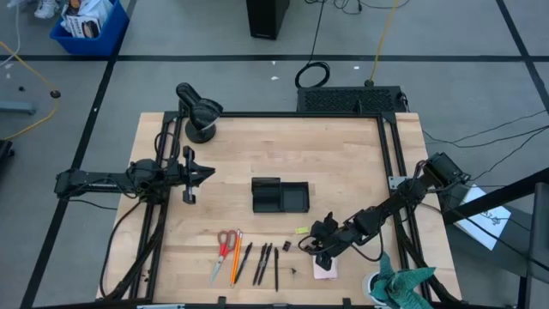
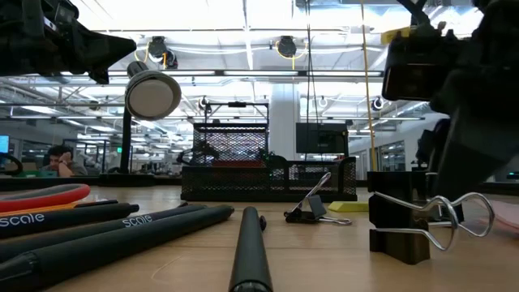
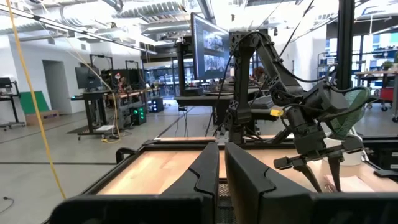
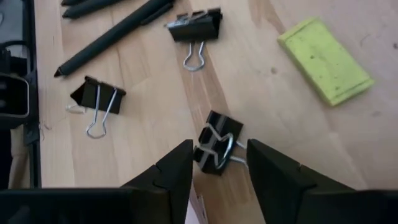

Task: Pick and place office supplies into organizer
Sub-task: Put the binder clip into the black desk organizer

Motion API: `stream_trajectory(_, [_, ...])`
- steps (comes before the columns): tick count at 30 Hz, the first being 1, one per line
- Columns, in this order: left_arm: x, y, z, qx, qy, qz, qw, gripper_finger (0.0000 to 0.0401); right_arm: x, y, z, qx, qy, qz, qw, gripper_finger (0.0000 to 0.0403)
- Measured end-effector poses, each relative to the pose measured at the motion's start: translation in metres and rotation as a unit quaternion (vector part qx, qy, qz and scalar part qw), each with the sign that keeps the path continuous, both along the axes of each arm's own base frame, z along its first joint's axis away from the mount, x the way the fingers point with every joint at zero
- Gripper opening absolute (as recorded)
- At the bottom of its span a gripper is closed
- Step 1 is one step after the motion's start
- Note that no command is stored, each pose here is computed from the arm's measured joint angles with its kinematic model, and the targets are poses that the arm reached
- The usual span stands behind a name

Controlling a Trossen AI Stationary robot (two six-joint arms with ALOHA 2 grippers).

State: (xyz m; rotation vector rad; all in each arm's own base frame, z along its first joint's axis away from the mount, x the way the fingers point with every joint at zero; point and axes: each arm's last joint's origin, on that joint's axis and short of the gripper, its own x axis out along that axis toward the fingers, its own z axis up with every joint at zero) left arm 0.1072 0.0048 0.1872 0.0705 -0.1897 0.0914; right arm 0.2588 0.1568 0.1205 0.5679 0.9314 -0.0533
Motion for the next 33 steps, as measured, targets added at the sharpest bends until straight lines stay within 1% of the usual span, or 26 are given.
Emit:
stream_trajectory(8, [0.000, 0.000, 0.000, 0.000, 0.000, 0.000, 1.000, 0.0035, 0.001, -0.003, 0.000, 0.001, 0.001, -0.006, 1.000, 0.0128])
stream_trajectory(11, [0.000, 0.000, 0.000, 0.000, 0.000, 0.000, 1.000, 0.0035, 0.001, -0.003, 0.000, 0.001, 0.001, -0.006, 1.000, 0.0118])
stream_trajectory(14, [0.000, 0.000, 0.000, 0.000, 0.000, 0.000, 1.000, 0.0035, 0.001, -0.003, 0.000, -0.006, -0.001, -0.001, 1.000, 0.0094])
stream_trajectory(20, [0.000, 0.000, 0.000, 0.000, 0.000, 0.000, 1.000, 0.0035, 0.002, -0.003, 0.001, -0.035, -0.018, 0.019, 0.999, 0.0018])
stream_trajectory(21, [0.000, 0.000, 0.000, -0.001, 0.000, 0.000, 1.000, 0.0035, 0.003, -0.003, 0.001, -0.039, -0.022, 0.025, 0.999, 0.0010])
stream_trajectory(27, [0.000, 0.000, 0.000, -0.001, 0.000, 0.000, 1.000, 0.0035, 0.007, -0.001, 0.008, -0.057, -0.062, 0.047, 0.995, 0.0010])
stream_trajectory(31, [0.000, 0.000, 0.000, -0.002, 0.001, 0.000, 1.000, 0.0035, 0.011, 0.000, 0.025, -0.069, -0.098, 0.066, 0.991, 0.0004])
stream_trajectory(33, [0.000, 0.000, 0.000, -0.002, 0.001, 0.000, 1.000, 0.0035, 0.012, 0.000, 0.036, -0.092, -0.122, 0.073, 0.986, 0.0003])
